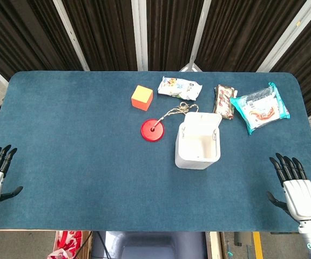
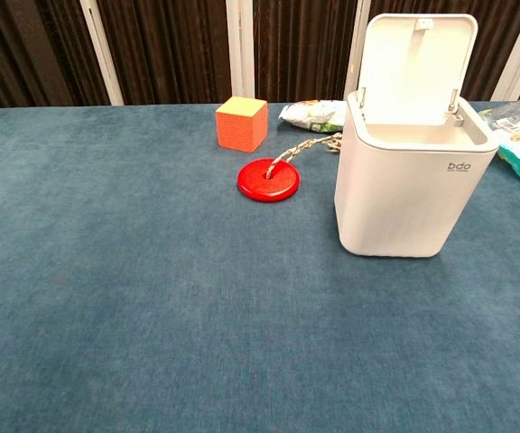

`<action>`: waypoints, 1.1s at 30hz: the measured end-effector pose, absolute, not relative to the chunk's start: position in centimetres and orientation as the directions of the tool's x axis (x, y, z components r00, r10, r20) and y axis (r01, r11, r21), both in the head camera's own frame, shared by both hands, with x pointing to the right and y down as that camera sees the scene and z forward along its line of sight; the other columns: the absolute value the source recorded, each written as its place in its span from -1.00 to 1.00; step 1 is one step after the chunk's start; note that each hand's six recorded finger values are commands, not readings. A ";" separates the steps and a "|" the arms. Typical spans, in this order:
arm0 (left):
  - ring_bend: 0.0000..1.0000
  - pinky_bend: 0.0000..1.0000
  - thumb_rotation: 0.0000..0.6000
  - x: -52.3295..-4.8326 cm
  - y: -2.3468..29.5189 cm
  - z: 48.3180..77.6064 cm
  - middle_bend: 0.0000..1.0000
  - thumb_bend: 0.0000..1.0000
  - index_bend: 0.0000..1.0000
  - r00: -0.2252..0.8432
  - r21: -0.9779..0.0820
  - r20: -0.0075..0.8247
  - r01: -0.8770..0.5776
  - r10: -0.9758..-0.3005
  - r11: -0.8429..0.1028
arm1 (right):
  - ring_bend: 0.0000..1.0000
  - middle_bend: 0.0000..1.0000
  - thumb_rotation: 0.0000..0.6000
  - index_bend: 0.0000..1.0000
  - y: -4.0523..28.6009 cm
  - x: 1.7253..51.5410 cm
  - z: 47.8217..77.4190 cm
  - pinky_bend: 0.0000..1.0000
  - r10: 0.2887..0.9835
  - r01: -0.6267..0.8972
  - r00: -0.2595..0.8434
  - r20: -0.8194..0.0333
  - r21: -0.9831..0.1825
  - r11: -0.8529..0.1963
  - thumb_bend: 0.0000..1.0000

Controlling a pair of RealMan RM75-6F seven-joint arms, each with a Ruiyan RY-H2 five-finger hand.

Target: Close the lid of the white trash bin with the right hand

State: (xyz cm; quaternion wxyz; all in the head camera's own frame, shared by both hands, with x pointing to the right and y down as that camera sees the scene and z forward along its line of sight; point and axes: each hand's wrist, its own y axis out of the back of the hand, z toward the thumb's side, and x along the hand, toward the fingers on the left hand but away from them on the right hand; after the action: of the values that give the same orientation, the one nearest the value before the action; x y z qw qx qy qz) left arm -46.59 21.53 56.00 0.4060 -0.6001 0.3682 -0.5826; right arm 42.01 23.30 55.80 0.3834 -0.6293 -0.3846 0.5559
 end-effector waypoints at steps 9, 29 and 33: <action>-1.00 -1.00 1.00 -46.6 21.5 55.9 -1.00 -1.00 -1.00 0.048 -0.914 0.406 0.020 -0.913 -0.406 | -1.00 -1.00 1.00 -1.00 23.2 42.5 55.9 -1.00 0.907 0.055 0.053 -0.418 -0.905 -0.421 -0.48; -1.00 -1.00 1.00 -47.0 21.9 55.3 -1.00 -1.00 -1.00 0.017 -0.906 0.421 -0.022 -0.907 -0.422 | -0.68 -0.79 1.00 -1.00 22.1 41.5 54.8 -0.26 0.923 0.144 0.046 -0.382 -0.912 -0.384 -0.48; -1.00 -1.00 1.00 -47.0 21.8 55.2 -1.00 -1.00 -1.00 0.017 -0.911 0.412 -0.032 -0.911 -0.412 | 0.11 -0.02 1.00 -1.00 19.7 41.0 53.5 0.29 0.945 0.177 0.051 -0.323 -0.928 -0.327 -0.33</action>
State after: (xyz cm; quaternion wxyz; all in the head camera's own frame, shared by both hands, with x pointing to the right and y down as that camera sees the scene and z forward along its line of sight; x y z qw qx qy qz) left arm -47.03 21.77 55.16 0.3772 -0.6053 0.3895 -0.5827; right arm 40.95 19.68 53.51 0.3677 -0.6249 -0.4488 0.5224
